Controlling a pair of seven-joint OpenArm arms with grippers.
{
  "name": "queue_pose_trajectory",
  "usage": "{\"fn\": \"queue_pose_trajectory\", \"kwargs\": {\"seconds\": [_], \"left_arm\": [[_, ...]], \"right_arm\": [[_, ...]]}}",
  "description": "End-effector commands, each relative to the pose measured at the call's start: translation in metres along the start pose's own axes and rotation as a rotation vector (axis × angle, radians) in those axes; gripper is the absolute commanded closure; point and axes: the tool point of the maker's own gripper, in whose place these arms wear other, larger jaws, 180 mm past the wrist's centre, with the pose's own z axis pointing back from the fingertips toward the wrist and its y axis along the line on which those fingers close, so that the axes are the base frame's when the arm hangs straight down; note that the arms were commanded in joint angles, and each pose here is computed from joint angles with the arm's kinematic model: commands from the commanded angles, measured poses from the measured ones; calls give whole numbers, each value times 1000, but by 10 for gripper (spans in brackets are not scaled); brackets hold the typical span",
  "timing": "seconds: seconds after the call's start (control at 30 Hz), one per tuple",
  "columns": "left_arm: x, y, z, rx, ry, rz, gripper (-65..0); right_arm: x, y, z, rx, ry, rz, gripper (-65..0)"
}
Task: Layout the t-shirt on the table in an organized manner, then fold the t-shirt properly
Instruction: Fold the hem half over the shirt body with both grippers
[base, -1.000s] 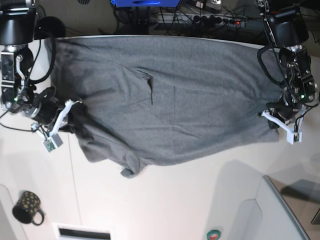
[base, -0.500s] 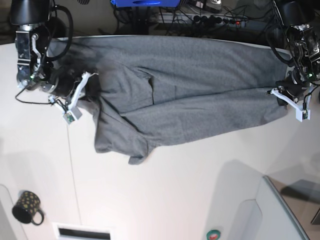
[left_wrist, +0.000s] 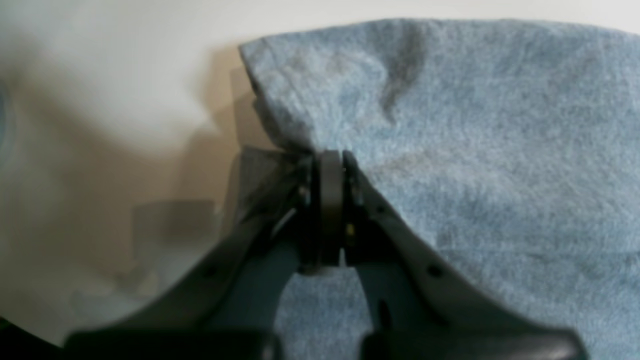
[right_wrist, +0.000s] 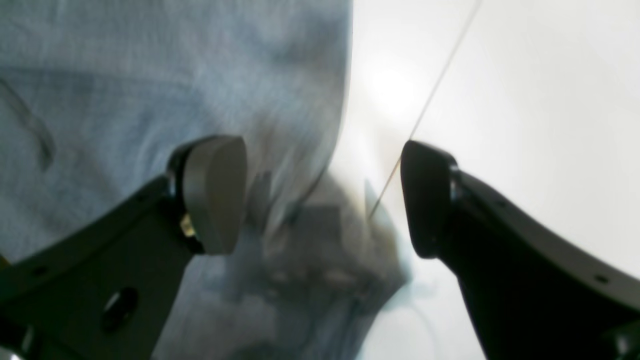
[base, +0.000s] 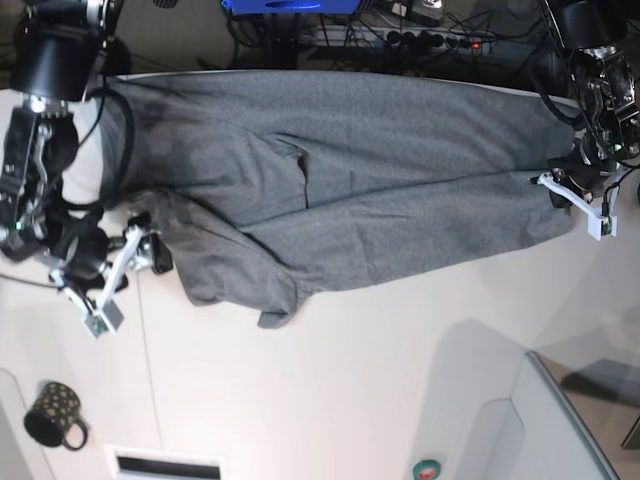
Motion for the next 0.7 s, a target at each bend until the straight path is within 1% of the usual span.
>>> {"fn": "queue_pose_trajectory", "kwargs": {"seconds": [0.0, 0.07, 0.13, 0.17, 0.27, 0.33, 0.47, 0.63, 0.67], "left_arm": [[18, 8, 5, 15, -50, -12, 0], [19, 8, 5, 15, -51, -13, 0], [19, 8, 5, 15, -51, -13, 0], [19, 8, 5, 15, -51, -13, 0], [18, 8, 5, 15, -50, -13, 0], [18, 8, 5, 15, -50, -13, 0], [19, 8, 5, 16, -50, -14, 0], [20, 9, 5, 18, -53, -14, 0], [20, 9, 5, 18, -53, -14, 0]], "right_arm": [[17, -10, -3, 5, -23, -5, -453], [23, -17, -23, 47, 9, -53, -453], [28, -14, -45, 98, 15, -92, -455], [27, -19, -51, 107, 22, -107, -458], [19, -14, -74, 156, 46, -155, -459], [15, -12, -83, 171, 40, -192, -456], [5, -10, -93, 182, 11, -259, -455], [1, -8, -95, 187, 17, -269, -450], [1, -7, -95, 189, 16, -269, -438]]}}
